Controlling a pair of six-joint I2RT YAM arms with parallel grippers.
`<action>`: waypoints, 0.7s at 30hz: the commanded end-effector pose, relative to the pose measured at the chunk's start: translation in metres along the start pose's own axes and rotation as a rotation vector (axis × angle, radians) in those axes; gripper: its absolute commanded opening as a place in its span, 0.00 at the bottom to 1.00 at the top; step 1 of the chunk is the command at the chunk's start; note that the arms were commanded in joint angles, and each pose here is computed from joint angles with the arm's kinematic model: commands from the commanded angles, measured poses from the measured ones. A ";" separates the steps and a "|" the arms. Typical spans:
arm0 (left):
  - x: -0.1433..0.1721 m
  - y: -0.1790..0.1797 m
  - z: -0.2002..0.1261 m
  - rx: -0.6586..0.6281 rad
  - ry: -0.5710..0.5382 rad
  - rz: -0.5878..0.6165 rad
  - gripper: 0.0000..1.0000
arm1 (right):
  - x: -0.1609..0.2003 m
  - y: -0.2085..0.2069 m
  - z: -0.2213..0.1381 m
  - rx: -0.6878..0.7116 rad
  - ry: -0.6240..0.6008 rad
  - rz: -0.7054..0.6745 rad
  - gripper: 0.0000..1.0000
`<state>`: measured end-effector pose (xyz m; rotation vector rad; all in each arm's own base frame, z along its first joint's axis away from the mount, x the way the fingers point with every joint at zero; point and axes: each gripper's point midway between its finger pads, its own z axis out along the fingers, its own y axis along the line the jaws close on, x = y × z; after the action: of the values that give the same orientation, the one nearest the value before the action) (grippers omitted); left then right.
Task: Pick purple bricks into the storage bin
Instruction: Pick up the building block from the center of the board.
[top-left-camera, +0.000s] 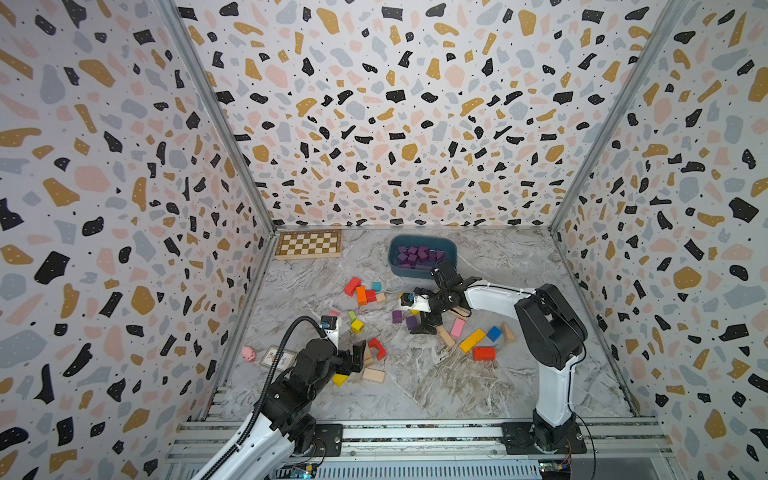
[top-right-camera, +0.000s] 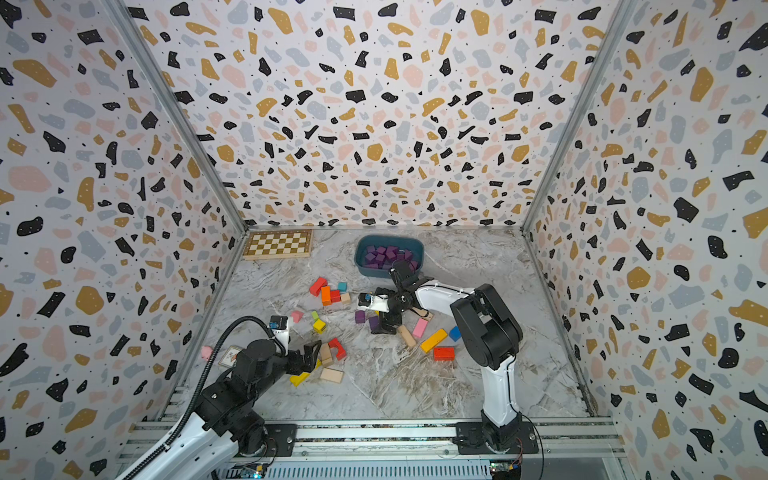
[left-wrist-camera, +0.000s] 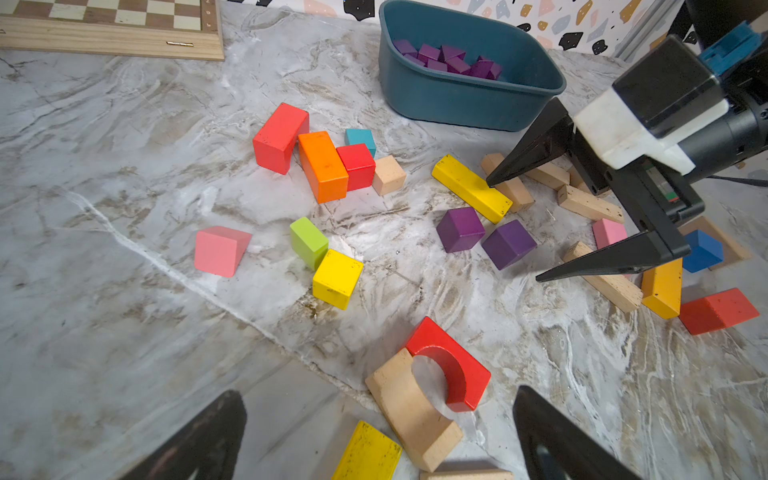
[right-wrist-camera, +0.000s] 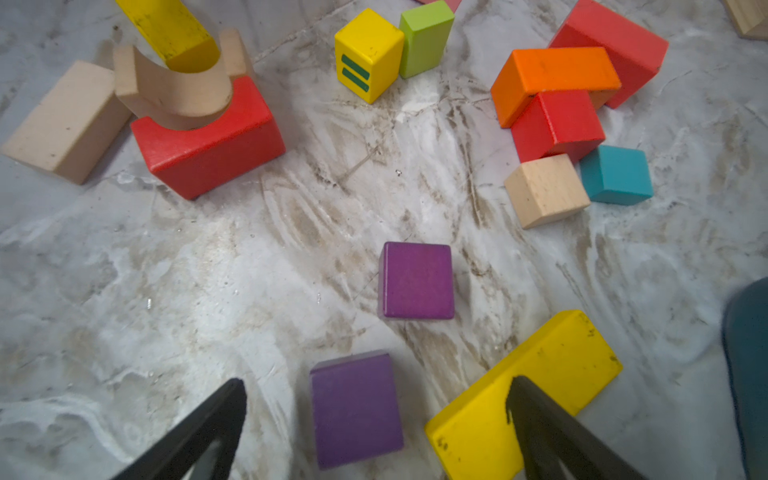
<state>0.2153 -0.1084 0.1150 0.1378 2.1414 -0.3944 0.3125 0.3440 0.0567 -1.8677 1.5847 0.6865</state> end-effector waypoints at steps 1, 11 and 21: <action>-0.001 0.000 0.001 0.000 -0.014 0.006 0.99 | 0.000 0.003 0.003 0.008 -0.008 0.036 1.00; -0.001 0.000 0.001 0.000 -0.013 0.006 0.99 | 0.003 -0.002 0.010 0.017 0.012 0.080 0.87; -0.001 0.000 0.001 0.001 -0.015 0.006 0.99 | 0.005 -0.002 0.014 -0.011 0.031 0.090 0.59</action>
<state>0.2153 -0.1084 0.1150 0.1375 2.1413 -0.3940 0.3155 0.3477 0.0314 -1.8298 1.7085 0.7068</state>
